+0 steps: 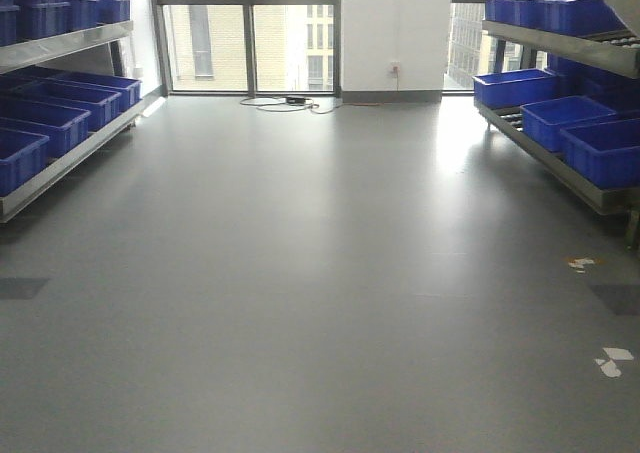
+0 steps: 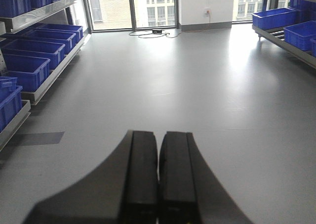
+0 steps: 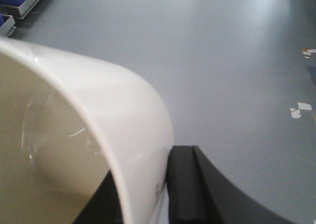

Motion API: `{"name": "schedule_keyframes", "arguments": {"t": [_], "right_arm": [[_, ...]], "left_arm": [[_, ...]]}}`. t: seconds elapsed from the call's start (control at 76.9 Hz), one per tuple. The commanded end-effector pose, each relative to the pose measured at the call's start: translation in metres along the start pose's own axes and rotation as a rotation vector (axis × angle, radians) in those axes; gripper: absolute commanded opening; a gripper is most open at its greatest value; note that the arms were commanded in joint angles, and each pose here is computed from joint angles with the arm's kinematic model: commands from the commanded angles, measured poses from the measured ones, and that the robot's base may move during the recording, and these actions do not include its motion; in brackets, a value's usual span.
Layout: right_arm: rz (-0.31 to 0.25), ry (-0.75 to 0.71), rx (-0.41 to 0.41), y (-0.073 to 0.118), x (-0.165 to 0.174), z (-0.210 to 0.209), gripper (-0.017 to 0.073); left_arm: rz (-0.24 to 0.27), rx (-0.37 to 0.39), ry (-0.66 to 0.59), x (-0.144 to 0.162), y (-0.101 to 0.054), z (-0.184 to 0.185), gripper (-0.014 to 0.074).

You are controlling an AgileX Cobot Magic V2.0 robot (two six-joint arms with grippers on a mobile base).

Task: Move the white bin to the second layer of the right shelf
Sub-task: 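Turn toward the blue crate racks carrying the bin in the right gripper, then drive toward the windows holding the white bin in the right gripper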

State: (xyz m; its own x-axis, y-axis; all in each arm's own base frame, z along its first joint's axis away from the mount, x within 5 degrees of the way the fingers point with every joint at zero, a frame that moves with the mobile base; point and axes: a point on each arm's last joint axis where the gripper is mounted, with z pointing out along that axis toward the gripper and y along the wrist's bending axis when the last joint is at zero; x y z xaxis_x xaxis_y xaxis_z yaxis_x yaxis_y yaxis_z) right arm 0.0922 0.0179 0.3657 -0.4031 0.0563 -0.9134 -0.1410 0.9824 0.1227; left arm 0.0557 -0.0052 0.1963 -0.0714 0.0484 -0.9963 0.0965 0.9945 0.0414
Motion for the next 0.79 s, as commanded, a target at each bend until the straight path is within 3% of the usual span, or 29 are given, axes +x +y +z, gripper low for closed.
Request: {"name": "schedule_keyframes", "arguments": {"t": [0.0, 0.781], "right_arm": [[-0.001, -0.126, -0.008, 0.0015, -0.0169, -0.0061, 0.0055], [-0.001, -0.126, -0.008, 0.0015, -0.0169, -0.0061, 0.0055]], "left_arm": [[-0.003, 0.006, -0.063, 0.0038, -0.0006, 0.0010, 0.0085], [-0.003, 0.006, -0.063, 0.0038, -0.0006, 0.0010, 0.0085]]}}
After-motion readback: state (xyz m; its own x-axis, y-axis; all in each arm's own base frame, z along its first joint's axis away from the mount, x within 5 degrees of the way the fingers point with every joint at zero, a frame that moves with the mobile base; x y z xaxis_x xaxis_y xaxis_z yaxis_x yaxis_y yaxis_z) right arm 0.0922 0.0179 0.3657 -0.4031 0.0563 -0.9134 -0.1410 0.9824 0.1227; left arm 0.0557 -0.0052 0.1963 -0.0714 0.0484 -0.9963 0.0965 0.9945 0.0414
